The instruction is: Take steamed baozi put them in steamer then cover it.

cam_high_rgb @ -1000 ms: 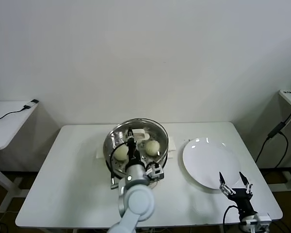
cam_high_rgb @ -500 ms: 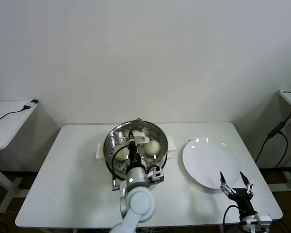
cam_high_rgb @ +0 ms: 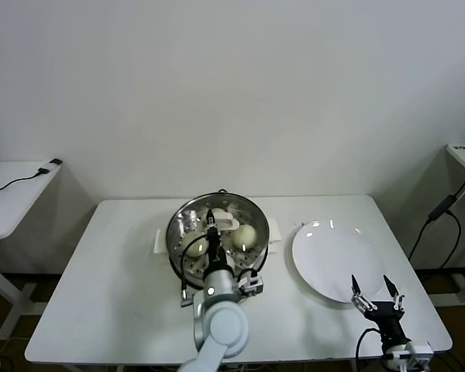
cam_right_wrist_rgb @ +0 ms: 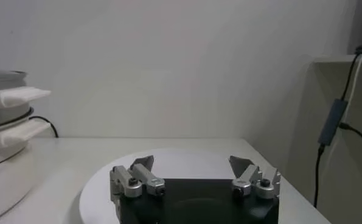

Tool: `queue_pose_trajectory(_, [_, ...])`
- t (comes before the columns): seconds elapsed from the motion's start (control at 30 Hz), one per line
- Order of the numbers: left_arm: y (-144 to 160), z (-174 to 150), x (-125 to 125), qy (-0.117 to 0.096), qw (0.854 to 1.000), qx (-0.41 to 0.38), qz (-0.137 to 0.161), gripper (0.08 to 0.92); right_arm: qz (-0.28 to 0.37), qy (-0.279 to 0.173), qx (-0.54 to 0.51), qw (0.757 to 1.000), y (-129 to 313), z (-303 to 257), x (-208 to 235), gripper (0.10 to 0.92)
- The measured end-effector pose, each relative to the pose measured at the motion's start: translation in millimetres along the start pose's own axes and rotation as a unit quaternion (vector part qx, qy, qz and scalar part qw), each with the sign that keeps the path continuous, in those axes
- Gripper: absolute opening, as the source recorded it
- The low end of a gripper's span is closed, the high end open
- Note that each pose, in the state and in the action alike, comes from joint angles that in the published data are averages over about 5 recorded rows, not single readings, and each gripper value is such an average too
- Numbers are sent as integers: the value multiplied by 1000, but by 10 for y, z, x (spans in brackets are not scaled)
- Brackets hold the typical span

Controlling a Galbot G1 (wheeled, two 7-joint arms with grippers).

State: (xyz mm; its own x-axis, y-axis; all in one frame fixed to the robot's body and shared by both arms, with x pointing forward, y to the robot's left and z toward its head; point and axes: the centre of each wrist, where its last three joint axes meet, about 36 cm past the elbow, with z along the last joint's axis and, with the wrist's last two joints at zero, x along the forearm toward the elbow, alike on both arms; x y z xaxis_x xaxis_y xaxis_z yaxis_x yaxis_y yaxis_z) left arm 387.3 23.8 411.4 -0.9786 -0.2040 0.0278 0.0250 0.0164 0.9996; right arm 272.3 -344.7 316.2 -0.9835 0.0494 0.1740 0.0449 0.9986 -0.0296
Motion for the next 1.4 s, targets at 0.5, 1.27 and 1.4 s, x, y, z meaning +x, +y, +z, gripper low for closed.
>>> queue_pose_trajectory(0.5, [76, 76, 74, -24, 1000, 7, 3, 456, -9, 0, 3, 1000, 24, -38, -10, 823])
queue_pose_trajectory(1.27, [373, 1122, 395, -120, 961, 249, -18, 823, -31, -14, -12, 999, 182, -88, -67, 823])
queue_pose_trajectory(1.4, [319, 1557, 340, -118, 930, 347, -17, 823, -35, -21, -12, 999, 212, -82, -77, 823])
